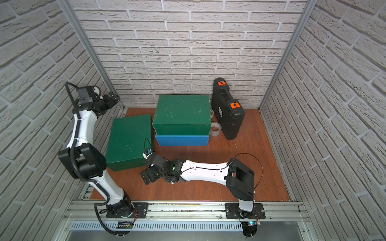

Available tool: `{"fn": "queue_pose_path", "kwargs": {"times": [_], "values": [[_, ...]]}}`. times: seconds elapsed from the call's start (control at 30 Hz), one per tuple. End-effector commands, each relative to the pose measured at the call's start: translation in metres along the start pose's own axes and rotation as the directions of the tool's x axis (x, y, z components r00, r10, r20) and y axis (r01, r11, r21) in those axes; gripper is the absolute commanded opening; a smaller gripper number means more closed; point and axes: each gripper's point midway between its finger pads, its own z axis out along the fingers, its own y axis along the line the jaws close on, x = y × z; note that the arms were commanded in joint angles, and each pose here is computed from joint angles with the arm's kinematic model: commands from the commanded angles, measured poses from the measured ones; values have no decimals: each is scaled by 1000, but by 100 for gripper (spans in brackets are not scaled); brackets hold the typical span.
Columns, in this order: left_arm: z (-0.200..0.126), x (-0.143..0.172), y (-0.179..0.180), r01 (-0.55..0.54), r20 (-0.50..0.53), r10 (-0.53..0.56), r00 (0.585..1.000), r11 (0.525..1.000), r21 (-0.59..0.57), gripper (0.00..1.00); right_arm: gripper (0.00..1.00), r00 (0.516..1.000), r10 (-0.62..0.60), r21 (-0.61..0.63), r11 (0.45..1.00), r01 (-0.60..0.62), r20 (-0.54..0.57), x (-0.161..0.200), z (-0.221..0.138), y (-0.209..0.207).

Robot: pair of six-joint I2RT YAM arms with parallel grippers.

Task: Stack the shoeboxes
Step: Move the shoebox to the center of the board.

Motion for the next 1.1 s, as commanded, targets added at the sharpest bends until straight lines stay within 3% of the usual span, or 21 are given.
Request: {"fn": "queue_pose_path", "kwargs": {"times": [0.0, 0.07, 0.2, 0.3, 0.53, 0.83, 1.07], "values": [[28, -7, 5, -88, -19, 88, 996, 995, -36, 98, 99, 997, 21, -18, 1000, -20, 75, -20, 3, 9], [49, -3, 9, -130, -67, 125, 990, 989, -73, 98, 99, 997, 33, -27, 999, -31, 67, -15, 13, 10], [79, 9, 18, -231, -155, 207, 966, 960, -157, 98, 87, 999, 40, -39, 998, -39, 34, -5, 32, 13], [95, 18, 31, -239, -186, 206, 961, 954, -180, 98, 82, 999, 35, -27, 999, -34, 20, -2, 40, 12], [128, 52, 66, -250, -269, 182, 946, 936, -247, 98, 81, 999, 37, 13, 999, -36, -10, 8, 57, 6], [125, 98, 109, -287, -418, 110, 902, 876, -387, 98, 81, 998, 59, 38, 998, -58, -12, 9, 62, -1], [95, 109, 118, -303, -451, 81, 889, 842, -446, 98, 81, 995, 103, 62, 993, -101, -19, 9, 70, -13]]}}
